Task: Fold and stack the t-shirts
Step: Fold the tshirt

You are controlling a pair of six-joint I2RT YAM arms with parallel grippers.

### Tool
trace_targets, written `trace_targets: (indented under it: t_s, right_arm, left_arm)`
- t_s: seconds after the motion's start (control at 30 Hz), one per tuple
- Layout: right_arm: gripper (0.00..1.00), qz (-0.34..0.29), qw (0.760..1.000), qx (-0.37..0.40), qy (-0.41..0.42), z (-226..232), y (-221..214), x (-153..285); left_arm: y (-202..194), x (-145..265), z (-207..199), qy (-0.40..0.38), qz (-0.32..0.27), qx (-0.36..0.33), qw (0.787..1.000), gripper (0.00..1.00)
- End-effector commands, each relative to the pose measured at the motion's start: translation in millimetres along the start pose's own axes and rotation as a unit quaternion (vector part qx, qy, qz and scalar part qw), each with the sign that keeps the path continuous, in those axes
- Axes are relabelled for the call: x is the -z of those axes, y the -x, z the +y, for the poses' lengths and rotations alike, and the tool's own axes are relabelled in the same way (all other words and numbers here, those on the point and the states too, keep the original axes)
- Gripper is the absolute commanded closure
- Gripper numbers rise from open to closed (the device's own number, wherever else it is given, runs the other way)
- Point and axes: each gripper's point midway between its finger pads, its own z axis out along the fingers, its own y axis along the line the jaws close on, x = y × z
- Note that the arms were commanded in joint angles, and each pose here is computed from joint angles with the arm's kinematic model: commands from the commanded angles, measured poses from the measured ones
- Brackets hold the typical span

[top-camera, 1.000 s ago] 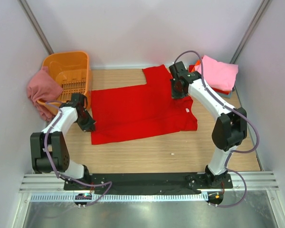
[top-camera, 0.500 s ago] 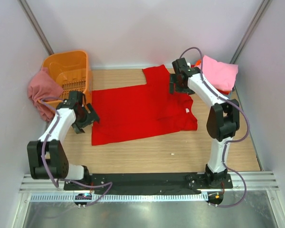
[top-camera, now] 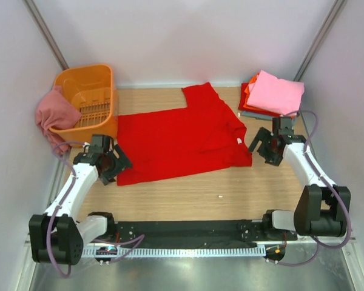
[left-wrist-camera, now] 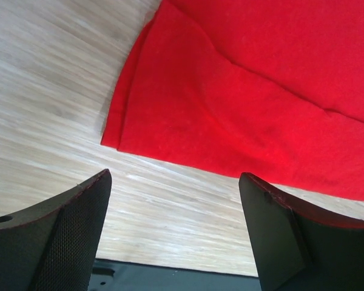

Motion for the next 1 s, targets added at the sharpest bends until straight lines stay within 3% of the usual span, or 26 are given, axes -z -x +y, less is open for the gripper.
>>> trace_targets:
  t_s: [0.0,0.1,0.47,0.57,0.67,0.83,0.87,0.97]
  right_arm:
    - [0.15,0.024,0.992,-0.092,0.077,0.7,-16.4,-13.8]
    - [0.26,0.050,0.984,-0.131,0.107,-3.8,-33.8,-29.4]
    - [0.35,0.062,0.982,-0.142,0.111,-5.4,-39.7,-58.2]
    - [0.43,0.068,0.981,-0.143,0.111,-6.5,-43.4,-65.8]
    - [0.62,0.074,0.981,-0.146,0.109,-8.4,-47.2,-72.6]
    - [0.82,0.072,0.981,-0.145,0.102,-11.8,-47.7,-78.3]
    - [0.89,0.072,0.982,-0.144,0.102,-12.0,-47.4,-78.3]
    - [0.95,0.071,0.983,-0.138,0.099,-13.3,-46.8,-78.4]
  left_arm:
    - [-0.2,-9.4,-8.8,-0.026,-0.012,0.031,0.999,0.14]
    - [-7.1,-21.6,1.7,-0.013,-0.016,0.046,0.999,0.15]
    - [-1.6,-48.2,14.9,0.009,-0.051,0.067,0.996,0.17]
    - [-2.4,-59.6,16.9,0.011,-0.052,0.070,0.996,0.18]
    - [-3.5,-69.3,18.6,0.017,-0.051,0.071,0.996,0.20]
    - [0.5,-73.4,16.5,0.023,-0.053,0.073,0.996,0.27]
    - [0.5,-74.0,16.7,0.023,-0.054,0.073,0.996,0.30]
    - [2.2,-74.2,17.3,0.029,-0.060,0.074,0.995,0.45]
